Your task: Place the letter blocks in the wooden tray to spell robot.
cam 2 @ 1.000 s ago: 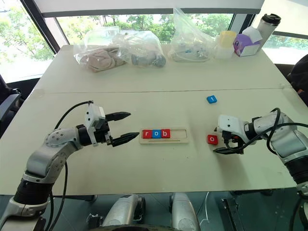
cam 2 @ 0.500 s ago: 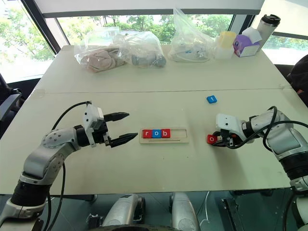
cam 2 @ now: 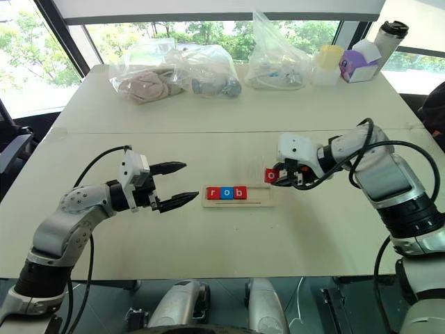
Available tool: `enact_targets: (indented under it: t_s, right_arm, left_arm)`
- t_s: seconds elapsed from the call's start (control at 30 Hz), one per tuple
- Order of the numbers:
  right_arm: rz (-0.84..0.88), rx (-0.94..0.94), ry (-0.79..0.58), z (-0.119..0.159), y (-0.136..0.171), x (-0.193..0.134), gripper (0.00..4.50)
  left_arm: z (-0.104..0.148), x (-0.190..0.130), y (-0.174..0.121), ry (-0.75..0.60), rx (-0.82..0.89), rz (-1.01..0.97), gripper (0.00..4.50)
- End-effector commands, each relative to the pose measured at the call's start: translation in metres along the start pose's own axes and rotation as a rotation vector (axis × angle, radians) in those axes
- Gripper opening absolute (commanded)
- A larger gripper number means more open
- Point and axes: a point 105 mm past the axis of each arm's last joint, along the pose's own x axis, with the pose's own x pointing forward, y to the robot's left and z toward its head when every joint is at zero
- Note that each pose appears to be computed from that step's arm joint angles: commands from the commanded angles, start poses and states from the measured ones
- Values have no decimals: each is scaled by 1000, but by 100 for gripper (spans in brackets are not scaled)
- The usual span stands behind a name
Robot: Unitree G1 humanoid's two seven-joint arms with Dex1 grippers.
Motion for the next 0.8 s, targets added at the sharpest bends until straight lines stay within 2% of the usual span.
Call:
enact_targets:
  t_s: [0.03,0.5,0.8]
  right_arm:
    - [16,-39,6,8,2,4,112]
    - [32,-8,-10,17,-3,35,112]
    - [38,-15,31,6,-7,41,112]
  left_arm:
    - [10,0,-2,-36,29,-2,450]
    - [9,-1,-3,-40,21,21,450]
    - [10,-1,-5,-42,17,26,450]
